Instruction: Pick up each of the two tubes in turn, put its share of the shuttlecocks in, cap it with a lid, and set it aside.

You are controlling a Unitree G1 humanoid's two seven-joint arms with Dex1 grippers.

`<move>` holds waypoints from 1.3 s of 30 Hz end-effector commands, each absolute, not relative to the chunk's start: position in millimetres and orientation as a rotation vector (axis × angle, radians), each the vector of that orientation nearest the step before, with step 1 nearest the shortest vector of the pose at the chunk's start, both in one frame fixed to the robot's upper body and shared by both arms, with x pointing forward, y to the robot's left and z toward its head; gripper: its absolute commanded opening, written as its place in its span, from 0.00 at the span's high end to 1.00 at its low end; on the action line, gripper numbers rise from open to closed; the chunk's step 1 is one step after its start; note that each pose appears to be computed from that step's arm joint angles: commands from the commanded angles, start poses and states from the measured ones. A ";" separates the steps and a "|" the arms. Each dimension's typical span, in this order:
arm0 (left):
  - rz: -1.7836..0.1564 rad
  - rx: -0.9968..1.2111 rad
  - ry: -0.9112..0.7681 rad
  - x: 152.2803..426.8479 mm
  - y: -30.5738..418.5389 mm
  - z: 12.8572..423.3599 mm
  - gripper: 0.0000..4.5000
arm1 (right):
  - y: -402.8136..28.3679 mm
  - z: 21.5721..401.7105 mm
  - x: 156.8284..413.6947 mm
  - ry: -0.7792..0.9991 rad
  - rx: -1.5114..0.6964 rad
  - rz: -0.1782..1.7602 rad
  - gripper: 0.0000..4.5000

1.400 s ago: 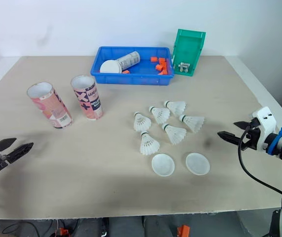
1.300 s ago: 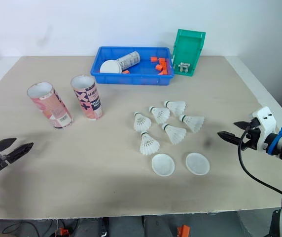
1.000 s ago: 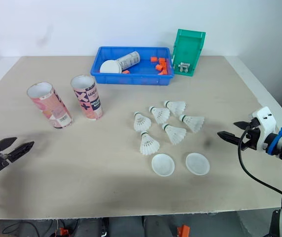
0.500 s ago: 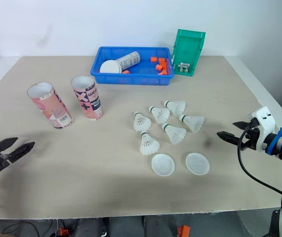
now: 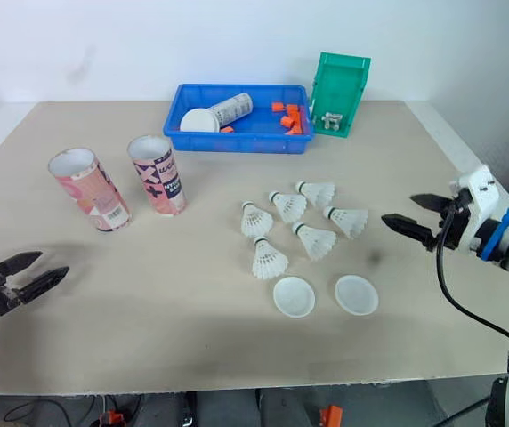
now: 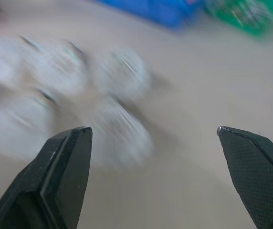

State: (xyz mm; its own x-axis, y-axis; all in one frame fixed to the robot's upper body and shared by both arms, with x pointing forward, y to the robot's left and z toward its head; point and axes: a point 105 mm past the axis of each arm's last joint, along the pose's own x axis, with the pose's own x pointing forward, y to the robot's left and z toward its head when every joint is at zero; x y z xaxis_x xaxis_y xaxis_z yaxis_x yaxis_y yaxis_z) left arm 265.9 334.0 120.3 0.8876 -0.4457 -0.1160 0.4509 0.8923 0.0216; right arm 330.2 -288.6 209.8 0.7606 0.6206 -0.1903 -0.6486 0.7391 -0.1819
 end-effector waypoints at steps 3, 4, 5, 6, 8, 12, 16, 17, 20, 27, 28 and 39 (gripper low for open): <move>-0.476 0.140 -0.023 289.4 331.3 145.6 0.02 | -192.5 227.3 309.3 0.022 -0.346 1.000 0.00; -0.487 0.140 -0.036 293.4 328.6 147.2 0.02 | -180.6 226.6 307.7 0.013 -0.344 1.025 0.00; -0.501 0.142 -0.050 298.0 324.8 148.6 0.02 | -167.5 225.2 306.5 0.004 -0.354 1.050 0.00; -0.513 0.144 -0.058 302.3 321.6 149.0 0.02 | -156.2 223.5 305.8 -0.006 -0.369 1.068 0.00; -0.536 0.148 -0.060 310.1 315.8 146.8 0.02 | -137.1 221.9 304.1 -0.027 -0.360 1.098 0.00; -0.548 0.162 -0.067 327.8 308.7 142.8 0.02 | -112.1 216.5 299.0 -0.060 -0.332 1.135 0.00; -0.532 0.167 -0.083 347.6 305.3 143.9 0.02 | -90.8 216.2 291.1 -0.096 -0.277 1.153 0.00; -0.529 0.166 -0.086 350.8 305.1 144.2 0.02 | -87.4 216.6 288.4 -0.102 -0.268 1.161 0.00; -0.520 0.149 -0.096 362.3 301.1 144.7 0.02 | -77.9 216.4 280.6 -0.111 -0.246 1.189 0.00; -0.553 0.087 -0.110 388.7 276.0 146.5 0.02 | -72.6 219.4 272.1 -0.125 -0.233 1.200 0.00; -0.558 0.081 -0.107 391.7 272.2 145.9 0.02 | -72.2 219.9 270.7 -0.127 -0.233 1.202 0.00; -0.531 0.071 -0.062 409.7 255.9 138.9 0.02 | -71.7 219.2 266.5 -0.136 -0.224 1.166 0.00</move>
